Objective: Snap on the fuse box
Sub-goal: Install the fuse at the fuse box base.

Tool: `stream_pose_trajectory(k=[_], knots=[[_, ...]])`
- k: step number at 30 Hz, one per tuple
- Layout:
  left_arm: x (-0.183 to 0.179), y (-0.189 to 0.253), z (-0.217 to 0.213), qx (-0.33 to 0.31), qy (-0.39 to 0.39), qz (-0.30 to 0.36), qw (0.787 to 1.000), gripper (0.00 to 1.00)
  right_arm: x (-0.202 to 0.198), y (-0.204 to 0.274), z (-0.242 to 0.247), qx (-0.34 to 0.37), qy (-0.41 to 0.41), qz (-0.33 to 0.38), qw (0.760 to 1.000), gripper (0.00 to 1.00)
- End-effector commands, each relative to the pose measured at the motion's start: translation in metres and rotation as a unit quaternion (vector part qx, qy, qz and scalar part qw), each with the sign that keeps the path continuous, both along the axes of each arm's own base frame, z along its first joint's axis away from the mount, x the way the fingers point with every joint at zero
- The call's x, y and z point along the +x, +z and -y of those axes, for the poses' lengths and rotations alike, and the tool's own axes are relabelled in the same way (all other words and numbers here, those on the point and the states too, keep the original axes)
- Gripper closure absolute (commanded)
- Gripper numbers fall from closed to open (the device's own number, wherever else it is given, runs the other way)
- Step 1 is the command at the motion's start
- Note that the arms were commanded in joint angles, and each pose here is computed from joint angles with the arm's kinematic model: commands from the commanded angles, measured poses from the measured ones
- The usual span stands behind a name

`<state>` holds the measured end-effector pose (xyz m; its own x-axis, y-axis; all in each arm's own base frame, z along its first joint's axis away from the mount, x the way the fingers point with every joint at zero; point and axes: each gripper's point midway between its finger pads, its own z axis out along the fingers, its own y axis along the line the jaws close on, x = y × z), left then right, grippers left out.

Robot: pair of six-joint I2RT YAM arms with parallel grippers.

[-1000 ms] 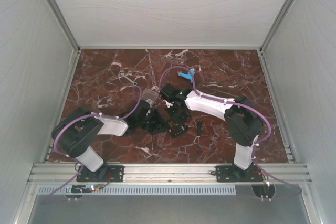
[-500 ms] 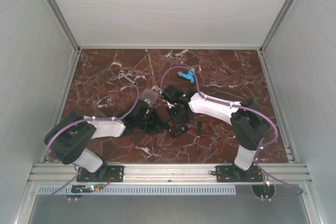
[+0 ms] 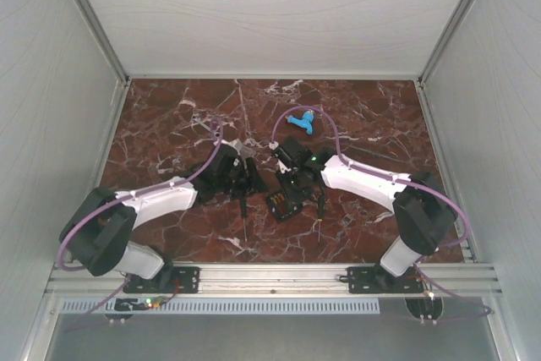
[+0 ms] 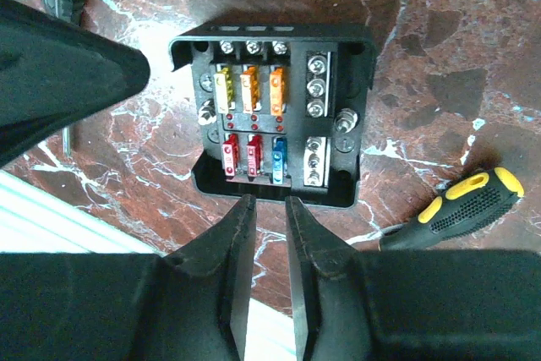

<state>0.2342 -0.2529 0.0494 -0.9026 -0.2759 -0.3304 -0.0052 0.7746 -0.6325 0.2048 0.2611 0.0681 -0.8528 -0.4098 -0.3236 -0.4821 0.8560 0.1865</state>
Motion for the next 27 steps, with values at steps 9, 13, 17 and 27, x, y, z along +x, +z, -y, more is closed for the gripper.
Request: stream_pose_trajectory(k=[9,13,17,27], knots=[[0.038,0.001,0.01,0.026,-0.053,0.03,0.998,0.36,0.014,0.0,-0.005,0.026,-0.009,0.001,1.0,0.9],[0.034,-0.004,0.012,0.021,-0.058,0.015,0.998,0.38,0.01,-0.006,-0.002,0.014,0.0,-0.015,1.0,0.92],[0.03,-0.008,0.015,0.011,-0.064,0.002,0.998,0.42,0.006,-0.008,-0.003,0.016,0.006,-0.026,1.0,0.94],[0.027,-0.014,0.019,0.001,-0.068,-0.014,0.998,0.5,0.007,-0.015,0.004,-0.014,0.005,-0.033,0.999,0.96]])
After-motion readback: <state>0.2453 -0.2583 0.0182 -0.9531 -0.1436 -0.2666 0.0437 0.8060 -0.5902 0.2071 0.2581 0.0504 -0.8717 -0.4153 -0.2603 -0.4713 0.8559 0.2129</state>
